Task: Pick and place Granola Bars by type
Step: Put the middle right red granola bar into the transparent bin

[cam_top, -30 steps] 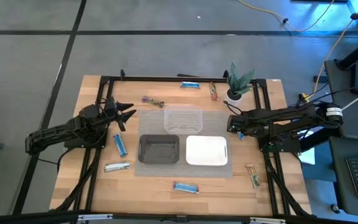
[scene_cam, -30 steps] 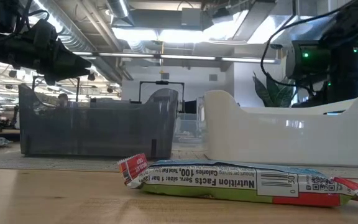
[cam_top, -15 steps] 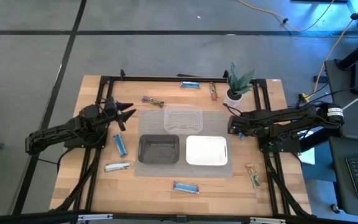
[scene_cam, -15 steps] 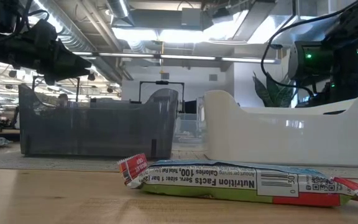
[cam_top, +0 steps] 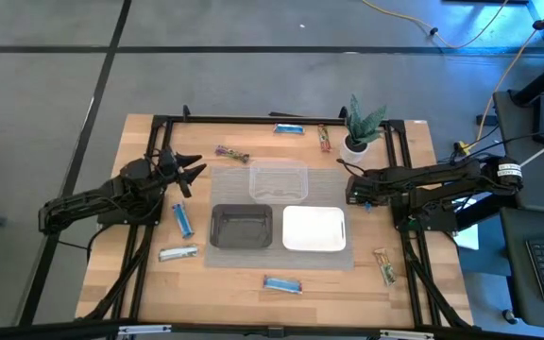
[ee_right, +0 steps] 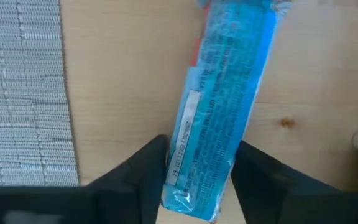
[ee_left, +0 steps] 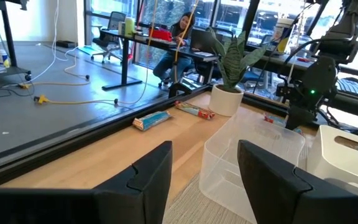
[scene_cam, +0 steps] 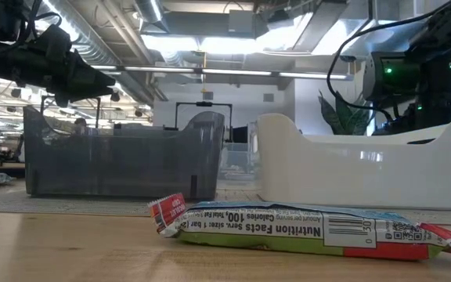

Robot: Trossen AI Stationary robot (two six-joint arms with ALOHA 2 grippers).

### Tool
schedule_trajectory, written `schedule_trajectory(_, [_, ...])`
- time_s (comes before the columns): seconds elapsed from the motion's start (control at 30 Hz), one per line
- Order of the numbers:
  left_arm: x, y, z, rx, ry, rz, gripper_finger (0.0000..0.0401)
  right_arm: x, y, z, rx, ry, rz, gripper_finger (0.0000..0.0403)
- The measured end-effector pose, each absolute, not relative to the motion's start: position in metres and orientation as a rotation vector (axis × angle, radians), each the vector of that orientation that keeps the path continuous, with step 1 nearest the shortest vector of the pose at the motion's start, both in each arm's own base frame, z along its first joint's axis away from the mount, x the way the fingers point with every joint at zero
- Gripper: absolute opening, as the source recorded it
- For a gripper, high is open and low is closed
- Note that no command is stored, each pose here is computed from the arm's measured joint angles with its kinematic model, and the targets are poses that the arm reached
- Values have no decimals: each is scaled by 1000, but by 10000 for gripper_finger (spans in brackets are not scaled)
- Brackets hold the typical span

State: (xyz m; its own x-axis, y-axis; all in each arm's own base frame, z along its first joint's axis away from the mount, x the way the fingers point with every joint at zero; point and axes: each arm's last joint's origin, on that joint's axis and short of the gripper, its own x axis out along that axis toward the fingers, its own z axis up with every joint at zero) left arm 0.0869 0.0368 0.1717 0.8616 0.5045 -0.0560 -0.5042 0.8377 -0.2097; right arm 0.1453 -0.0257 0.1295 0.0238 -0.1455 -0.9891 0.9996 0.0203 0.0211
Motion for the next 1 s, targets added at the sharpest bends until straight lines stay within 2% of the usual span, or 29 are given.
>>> schedule_trajectory(0.33, [87,37,172,-221,-1,533,175,147,-26,131,1040,1127,-1186,150])
schedule_trajectory(0.6, [87,37,172,-222,-1,533,175,164,-29,151,968,1104,-1075,148])
schedule_trajectory(0.8, [87,37,172,-222,-1,533,174,190,-33,185,888,1013,-928,148])
schedule_trajectory(1.0, [87,37,172,-222,-2,533,175,222,-39,240,660,841,-675,148])
